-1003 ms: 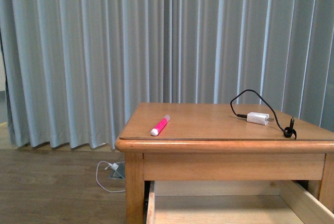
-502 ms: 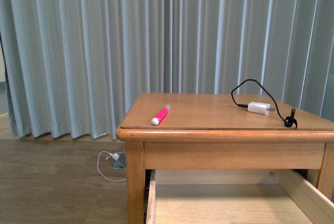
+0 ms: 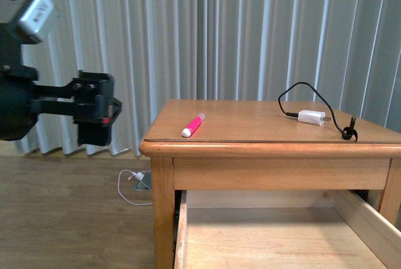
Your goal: Place pink marker in drawer with both arms
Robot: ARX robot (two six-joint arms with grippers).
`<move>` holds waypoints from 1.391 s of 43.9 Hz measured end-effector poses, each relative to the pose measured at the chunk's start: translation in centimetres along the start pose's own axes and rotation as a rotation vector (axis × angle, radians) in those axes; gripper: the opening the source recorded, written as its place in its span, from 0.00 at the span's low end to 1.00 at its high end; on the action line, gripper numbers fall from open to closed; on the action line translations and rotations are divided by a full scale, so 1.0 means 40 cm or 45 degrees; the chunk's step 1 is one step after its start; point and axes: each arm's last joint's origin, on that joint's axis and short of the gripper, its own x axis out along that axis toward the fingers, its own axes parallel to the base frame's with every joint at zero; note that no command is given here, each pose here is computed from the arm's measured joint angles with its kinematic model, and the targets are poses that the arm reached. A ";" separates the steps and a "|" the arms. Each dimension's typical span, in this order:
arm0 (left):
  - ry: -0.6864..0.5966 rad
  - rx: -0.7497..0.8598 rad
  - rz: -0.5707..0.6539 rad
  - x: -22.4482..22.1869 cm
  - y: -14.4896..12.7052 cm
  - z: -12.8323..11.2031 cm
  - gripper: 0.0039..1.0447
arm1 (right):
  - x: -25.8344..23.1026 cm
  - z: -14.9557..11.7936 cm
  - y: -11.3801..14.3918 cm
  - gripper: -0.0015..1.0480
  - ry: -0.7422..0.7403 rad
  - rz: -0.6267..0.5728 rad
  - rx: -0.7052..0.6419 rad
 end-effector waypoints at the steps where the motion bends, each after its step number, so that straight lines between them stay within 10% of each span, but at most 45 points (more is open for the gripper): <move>1: 0.005 0.000 -0.003 0.014 -0.003 0.004 0.95 | 0.000 0.000 0.000 0.92 0.000 0.000 0.000; 25: 0.238 0.024 -0.097 0.370 -0.111 0.050 0.95 | 0.000 0.000 0.000 0.92 0.000 0.000 0.000; 61: 0.323 0.070 -0.089 0.457 -0.150 0.006 0.95 | 0.000 0.000 0.000 0.92 0.000 0.000 0.000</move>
